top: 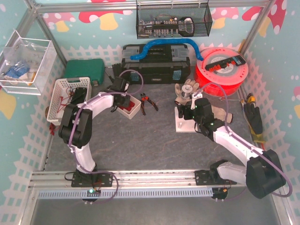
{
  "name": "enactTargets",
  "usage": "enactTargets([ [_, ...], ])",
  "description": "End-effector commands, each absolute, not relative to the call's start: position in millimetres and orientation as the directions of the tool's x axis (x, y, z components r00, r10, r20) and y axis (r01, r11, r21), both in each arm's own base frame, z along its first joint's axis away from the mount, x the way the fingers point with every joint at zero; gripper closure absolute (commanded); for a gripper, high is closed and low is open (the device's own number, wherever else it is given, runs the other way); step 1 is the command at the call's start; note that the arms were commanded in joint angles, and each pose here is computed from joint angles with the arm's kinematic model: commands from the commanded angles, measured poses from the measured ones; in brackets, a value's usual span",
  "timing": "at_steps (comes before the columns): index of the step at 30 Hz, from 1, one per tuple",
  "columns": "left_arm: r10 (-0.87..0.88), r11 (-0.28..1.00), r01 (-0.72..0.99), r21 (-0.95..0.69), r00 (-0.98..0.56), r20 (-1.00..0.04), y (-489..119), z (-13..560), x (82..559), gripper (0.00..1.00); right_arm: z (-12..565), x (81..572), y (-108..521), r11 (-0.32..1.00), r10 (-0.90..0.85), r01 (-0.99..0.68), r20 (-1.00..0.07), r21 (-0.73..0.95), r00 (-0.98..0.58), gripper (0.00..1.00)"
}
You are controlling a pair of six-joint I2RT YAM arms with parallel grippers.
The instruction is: Install the large spring
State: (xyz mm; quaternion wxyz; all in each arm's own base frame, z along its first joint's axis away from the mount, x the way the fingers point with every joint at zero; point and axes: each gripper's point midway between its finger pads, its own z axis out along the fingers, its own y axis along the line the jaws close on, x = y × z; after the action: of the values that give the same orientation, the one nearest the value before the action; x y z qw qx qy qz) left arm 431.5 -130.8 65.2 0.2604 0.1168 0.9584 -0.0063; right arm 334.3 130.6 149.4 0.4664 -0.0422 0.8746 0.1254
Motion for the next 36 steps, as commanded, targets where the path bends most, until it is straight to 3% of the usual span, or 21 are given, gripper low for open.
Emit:
enactTargets([
  [1,-0.027,1.000,-0.026,-0.010,-0.822,-0.570,-119.3,98.1,448.6,0.59,151.2,332.3,133.9,0.961,0.042,-0.204,-0.833,0.184,-0.552,0.04],
  [7,-0.414,0.908,-0.293,-0.300,-0.735,-0.537,-146.6,125.2,448.8,0.58,145.1,334.0,134.8,0.963,0.035,-0.202,-0.823,0.180,-0.567,0.04],
  [12,-0.536,0.834,-0.373,-0.407,-0.726,-0.432,-174.6,115.2,445.8,0.66,146.8,334.4,133.4,0.965,0.035,-0.197,-0.827,0.175,-0.562,0.04],
  [18,-0.616,0.783,-0.489,-0.385,-0.693,-0.374,-166.4,87.3,438.9,0.67,148.5,333.9,131.1,0.967,0.036,-0.190,-0.831,0.169,-0.556,0.04],
  [27,-0.641,0.767,-0.552,-0.326,-0.672,-0.370,-158.6,57.6,441.2,0.68,149.2,333.4,131.6,0.966,0.035,-0.194,-0.831,0.170,-0.556,0.04],
  [36,-0.660,0.746,-0.636,-0.198,-0.666,-0.348,-141.1,14.6,424.4,0.62,155.5,331.8,129.4,0.967,0.040,-0.192,-0.841,0.169,-0.540,0.04],
])
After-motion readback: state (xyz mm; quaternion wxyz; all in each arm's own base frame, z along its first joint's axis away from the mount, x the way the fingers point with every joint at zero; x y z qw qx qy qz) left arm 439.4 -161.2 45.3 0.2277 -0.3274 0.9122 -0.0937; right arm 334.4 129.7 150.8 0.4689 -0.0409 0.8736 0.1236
